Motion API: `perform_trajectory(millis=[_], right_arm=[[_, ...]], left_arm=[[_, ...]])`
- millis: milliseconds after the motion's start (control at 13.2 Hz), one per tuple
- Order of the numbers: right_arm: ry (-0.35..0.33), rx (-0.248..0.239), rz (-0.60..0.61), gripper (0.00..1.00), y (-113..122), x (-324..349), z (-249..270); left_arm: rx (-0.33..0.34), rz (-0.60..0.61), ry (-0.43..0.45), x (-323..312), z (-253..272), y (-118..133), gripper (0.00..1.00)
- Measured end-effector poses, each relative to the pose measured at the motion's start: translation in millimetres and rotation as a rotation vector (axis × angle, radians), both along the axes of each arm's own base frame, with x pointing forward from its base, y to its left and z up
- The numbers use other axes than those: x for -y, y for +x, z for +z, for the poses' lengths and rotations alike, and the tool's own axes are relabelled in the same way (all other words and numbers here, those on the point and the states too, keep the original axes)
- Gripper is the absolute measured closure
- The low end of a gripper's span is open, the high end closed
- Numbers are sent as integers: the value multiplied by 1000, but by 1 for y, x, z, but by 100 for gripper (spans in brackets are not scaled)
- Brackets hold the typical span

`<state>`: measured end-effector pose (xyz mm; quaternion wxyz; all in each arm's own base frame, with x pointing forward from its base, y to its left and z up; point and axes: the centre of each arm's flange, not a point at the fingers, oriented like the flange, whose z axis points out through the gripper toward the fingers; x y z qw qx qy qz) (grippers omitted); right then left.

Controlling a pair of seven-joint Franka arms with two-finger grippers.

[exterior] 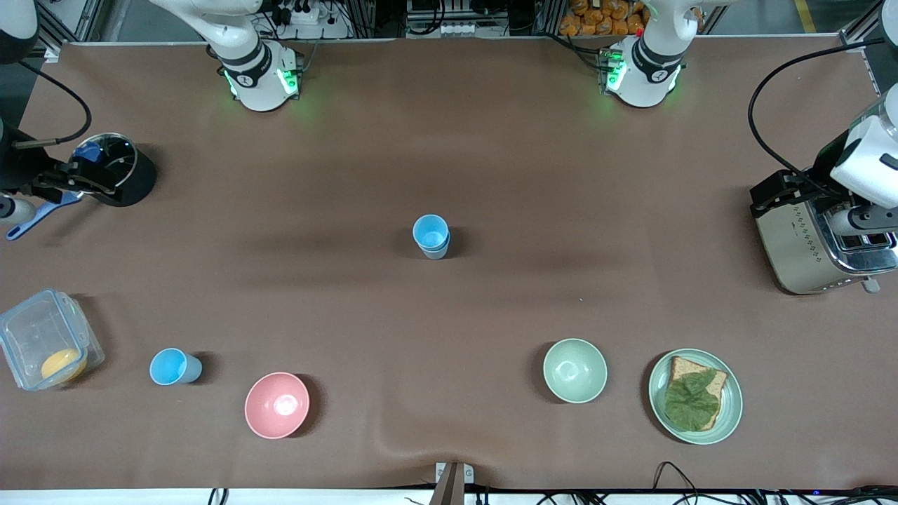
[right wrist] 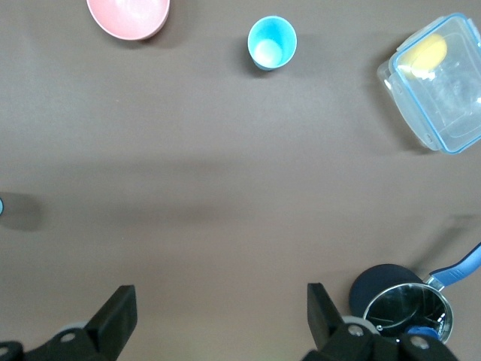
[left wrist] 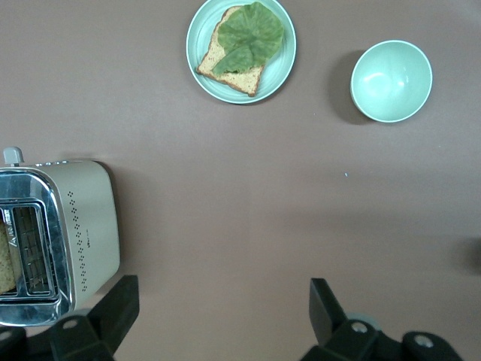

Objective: Stack blue cups with both arms

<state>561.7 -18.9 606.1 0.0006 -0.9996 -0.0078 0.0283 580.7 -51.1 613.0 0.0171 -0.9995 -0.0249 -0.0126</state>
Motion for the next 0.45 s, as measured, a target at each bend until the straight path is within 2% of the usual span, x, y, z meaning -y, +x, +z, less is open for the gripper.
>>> perform_trajectory(millis=[151, 453], right_arm=[[0, 4, 3, 0, 0, -2, 2], [1, 0, 30, 0, 1, -17, 1]], left_arm=[[12, 0, -1, 0, 8, 0, 0], [-31, 2, 4, -1, 16, -9, 0]])
